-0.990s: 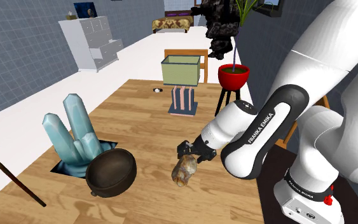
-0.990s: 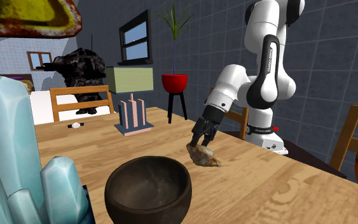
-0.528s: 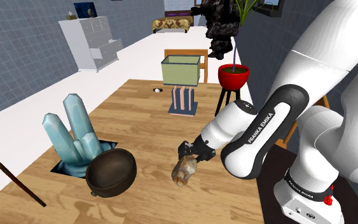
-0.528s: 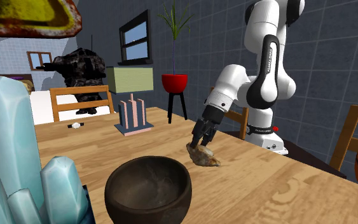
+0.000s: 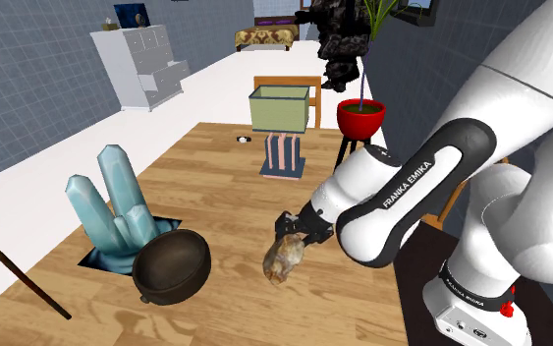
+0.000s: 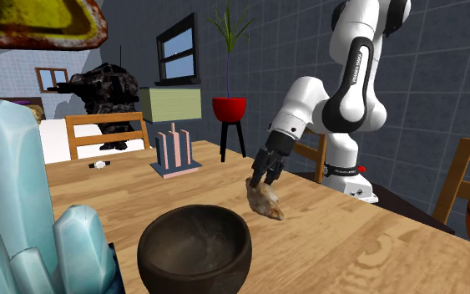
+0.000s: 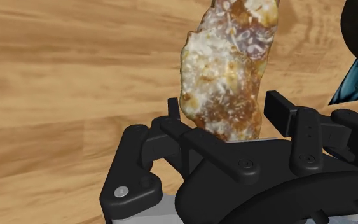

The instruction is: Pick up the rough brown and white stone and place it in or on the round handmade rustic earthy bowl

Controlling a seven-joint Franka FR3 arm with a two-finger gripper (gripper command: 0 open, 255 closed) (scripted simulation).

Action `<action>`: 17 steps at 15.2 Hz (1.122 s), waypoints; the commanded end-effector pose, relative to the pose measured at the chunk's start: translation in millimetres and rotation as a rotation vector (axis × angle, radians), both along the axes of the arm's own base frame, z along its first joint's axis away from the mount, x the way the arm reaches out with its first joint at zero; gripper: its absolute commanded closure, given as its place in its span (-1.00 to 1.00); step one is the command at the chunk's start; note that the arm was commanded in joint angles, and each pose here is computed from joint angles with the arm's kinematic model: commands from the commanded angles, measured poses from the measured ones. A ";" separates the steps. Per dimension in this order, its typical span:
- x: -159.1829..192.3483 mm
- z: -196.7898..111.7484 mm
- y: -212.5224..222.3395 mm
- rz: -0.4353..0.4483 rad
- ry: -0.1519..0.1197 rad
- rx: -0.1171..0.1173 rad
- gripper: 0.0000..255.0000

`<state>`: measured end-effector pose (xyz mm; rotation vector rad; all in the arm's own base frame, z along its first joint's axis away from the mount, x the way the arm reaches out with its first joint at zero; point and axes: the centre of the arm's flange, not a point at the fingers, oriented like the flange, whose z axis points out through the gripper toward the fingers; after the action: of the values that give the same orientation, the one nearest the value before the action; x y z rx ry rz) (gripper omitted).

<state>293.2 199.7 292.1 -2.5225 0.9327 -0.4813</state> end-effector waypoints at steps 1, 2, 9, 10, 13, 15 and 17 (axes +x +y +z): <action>-0.7 10.7 1.3 0.000 0.000 -0.004 1.00; -0.7 16.0 1.3 0.000 0.000 -0.004 1.00; -0.7 52.9 1.3 0.000 0.000 -0.004 1.00; -0.7 58.2 1.3 0.000 0.000 -0.004 1.00; -0.7 74.0 1.3 0.000 0.000 -0.004 1.00; -0.7 84.6 1.3 0.000 0.000 -0.004 1.00; -0.7 95.2 1.3 0.000 0.000 -0.004 1.00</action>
<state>293.0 199.8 381.9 -2.5252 0.9325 -0.4836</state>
